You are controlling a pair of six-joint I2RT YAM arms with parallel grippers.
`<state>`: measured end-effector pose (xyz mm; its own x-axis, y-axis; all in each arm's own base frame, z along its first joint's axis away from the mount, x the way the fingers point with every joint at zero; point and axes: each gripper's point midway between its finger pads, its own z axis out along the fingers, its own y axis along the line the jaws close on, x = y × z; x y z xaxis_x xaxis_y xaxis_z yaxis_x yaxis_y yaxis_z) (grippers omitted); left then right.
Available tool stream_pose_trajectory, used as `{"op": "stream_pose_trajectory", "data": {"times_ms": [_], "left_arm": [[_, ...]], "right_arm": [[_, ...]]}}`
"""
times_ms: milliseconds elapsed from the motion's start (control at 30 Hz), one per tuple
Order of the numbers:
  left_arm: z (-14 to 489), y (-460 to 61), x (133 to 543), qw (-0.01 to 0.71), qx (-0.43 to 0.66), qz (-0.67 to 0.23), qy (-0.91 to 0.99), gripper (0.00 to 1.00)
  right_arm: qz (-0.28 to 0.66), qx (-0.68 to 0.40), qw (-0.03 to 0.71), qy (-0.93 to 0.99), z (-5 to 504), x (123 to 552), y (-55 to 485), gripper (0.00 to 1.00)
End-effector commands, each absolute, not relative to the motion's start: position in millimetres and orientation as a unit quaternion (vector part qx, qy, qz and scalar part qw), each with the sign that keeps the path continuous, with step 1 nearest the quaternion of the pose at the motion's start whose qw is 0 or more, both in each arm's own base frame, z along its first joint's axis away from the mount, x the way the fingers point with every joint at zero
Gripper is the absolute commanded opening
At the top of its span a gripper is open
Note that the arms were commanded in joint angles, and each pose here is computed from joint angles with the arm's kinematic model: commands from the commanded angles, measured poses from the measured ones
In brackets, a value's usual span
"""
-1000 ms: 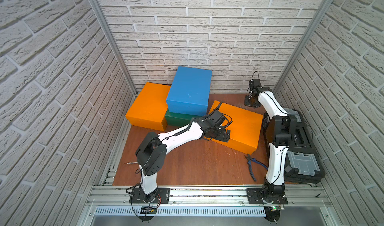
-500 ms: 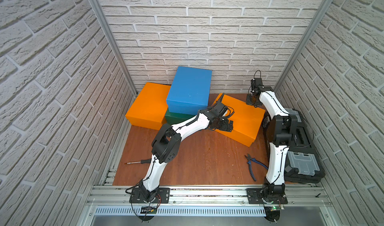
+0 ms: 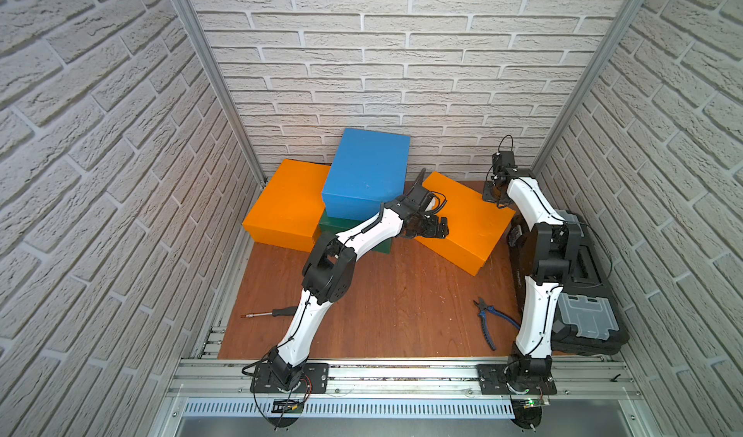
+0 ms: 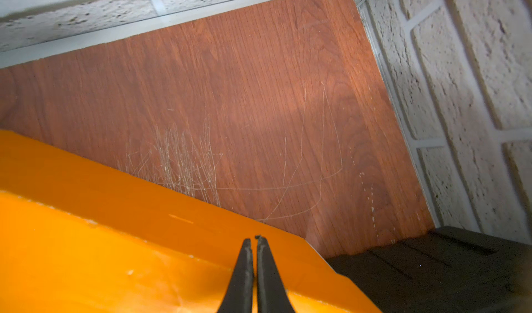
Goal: Stack the shoeboxes
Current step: Adjust the shoebox at the center of the board.
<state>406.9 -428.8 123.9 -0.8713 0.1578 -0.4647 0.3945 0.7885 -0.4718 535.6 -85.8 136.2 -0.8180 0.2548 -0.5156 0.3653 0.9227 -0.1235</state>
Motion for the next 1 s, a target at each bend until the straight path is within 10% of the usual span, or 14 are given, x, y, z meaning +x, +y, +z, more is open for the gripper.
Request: {"op": "stream_pose_trajectory", "data": {"times_ms": [0,967], "left_arm": [[133,-415,438,0.249,0.132,-0.275,0.919,0.98],[156,-397,465,0.272,0.133,-0.281,0.911,0.98]], "right_arm": [[-0.074,0.156,0.194,0.966,120,504,-68,0.09],[0.092,0.167,0.180,0.965,156,378,-11,0.14]]}}
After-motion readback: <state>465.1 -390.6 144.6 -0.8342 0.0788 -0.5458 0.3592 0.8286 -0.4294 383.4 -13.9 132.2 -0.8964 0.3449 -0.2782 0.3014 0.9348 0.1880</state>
